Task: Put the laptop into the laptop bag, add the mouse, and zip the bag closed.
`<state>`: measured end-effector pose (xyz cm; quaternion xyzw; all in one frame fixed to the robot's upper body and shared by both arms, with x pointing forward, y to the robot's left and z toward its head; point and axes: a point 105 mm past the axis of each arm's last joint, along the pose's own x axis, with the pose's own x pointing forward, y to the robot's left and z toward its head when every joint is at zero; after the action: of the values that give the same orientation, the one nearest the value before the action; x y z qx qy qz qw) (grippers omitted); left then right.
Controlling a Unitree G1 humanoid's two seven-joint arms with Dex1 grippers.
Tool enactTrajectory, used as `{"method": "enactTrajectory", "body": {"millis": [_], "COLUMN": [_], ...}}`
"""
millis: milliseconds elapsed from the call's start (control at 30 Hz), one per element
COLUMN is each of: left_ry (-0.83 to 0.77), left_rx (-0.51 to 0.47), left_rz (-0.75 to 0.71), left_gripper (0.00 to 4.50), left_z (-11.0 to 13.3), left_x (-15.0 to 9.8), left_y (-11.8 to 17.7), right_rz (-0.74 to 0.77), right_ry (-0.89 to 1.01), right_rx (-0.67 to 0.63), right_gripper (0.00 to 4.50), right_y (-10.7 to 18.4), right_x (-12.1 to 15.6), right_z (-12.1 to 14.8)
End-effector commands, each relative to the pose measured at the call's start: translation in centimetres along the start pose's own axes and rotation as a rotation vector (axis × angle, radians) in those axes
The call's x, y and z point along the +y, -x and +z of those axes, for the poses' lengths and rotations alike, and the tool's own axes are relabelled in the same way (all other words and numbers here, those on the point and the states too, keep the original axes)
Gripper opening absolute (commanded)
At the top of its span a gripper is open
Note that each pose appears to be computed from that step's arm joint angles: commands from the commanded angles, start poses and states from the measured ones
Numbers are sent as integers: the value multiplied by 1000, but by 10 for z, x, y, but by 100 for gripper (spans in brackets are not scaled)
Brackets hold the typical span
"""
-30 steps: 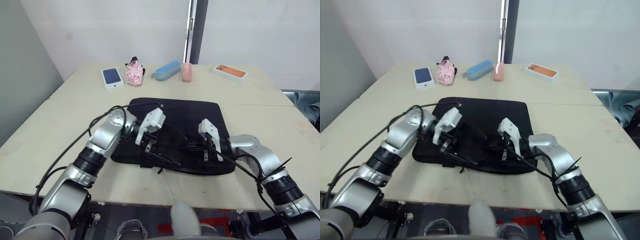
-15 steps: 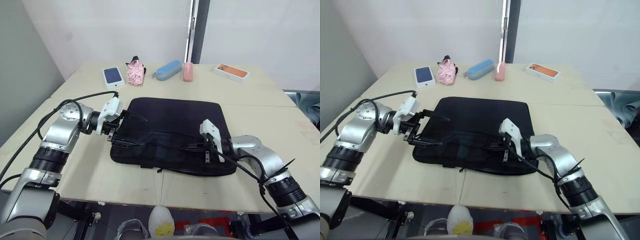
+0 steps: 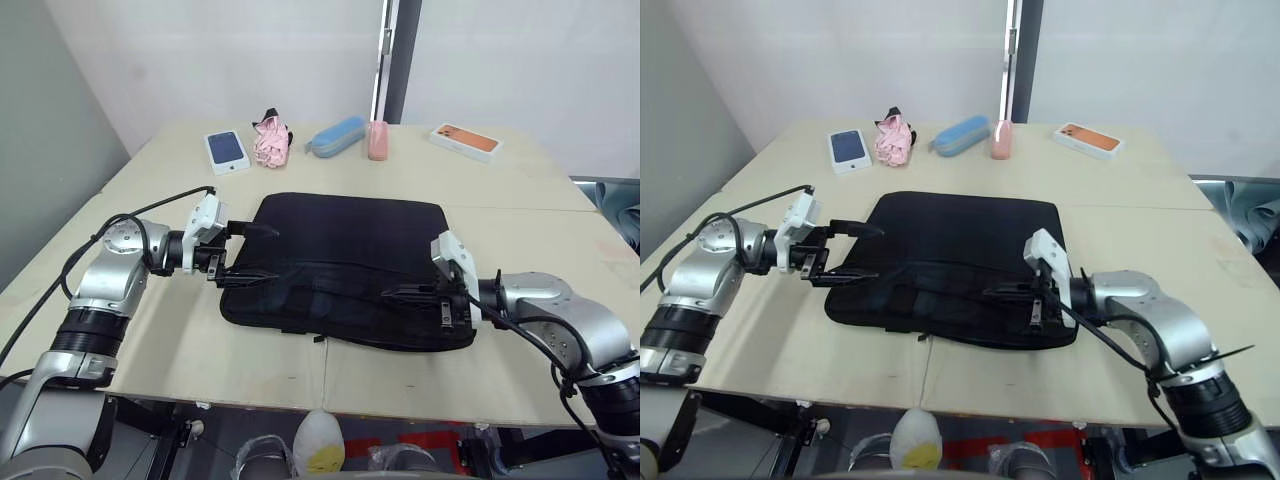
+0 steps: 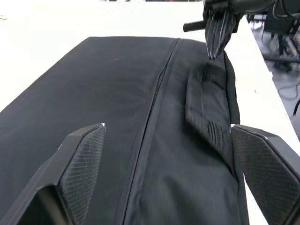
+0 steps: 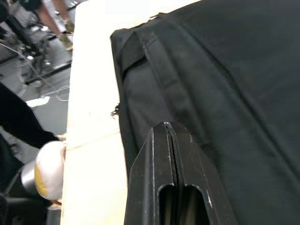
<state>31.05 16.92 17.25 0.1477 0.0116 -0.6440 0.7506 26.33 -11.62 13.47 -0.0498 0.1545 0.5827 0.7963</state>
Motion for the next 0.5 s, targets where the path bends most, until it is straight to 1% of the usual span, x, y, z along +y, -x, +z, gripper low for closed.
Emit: {"method": "enactTrajectory", "body": {"millis": [33, 167, 300, 433, 500], "left_ry": [-38, -46, -42, -28, -18], "left_rx": [10, 65, 65, 43, 54], "left_rz": [-10, -37, -14, 10, 16], "left_gripper": [445, 445, 445, 445, 445], "left_z": [3, -9, -10, -7, -10], "left_x": [-4, -9, -5, -2, -4], "left_y": [4, 10, 13, 13, 17], "right_rz": [17, 92, 119, 101, 28], "right_ry": [47, 63, 68, 73, 97], "right_rx": [-3, 23, 68, 80, 54], "right_gripper": [0, 0, 0, 0, 0], "right_y": [3, 10, 16, 22, 42], "right_x": [8, 26, 35, 35, 29], "right_z": [10, 10, 4, 2, 13]}}
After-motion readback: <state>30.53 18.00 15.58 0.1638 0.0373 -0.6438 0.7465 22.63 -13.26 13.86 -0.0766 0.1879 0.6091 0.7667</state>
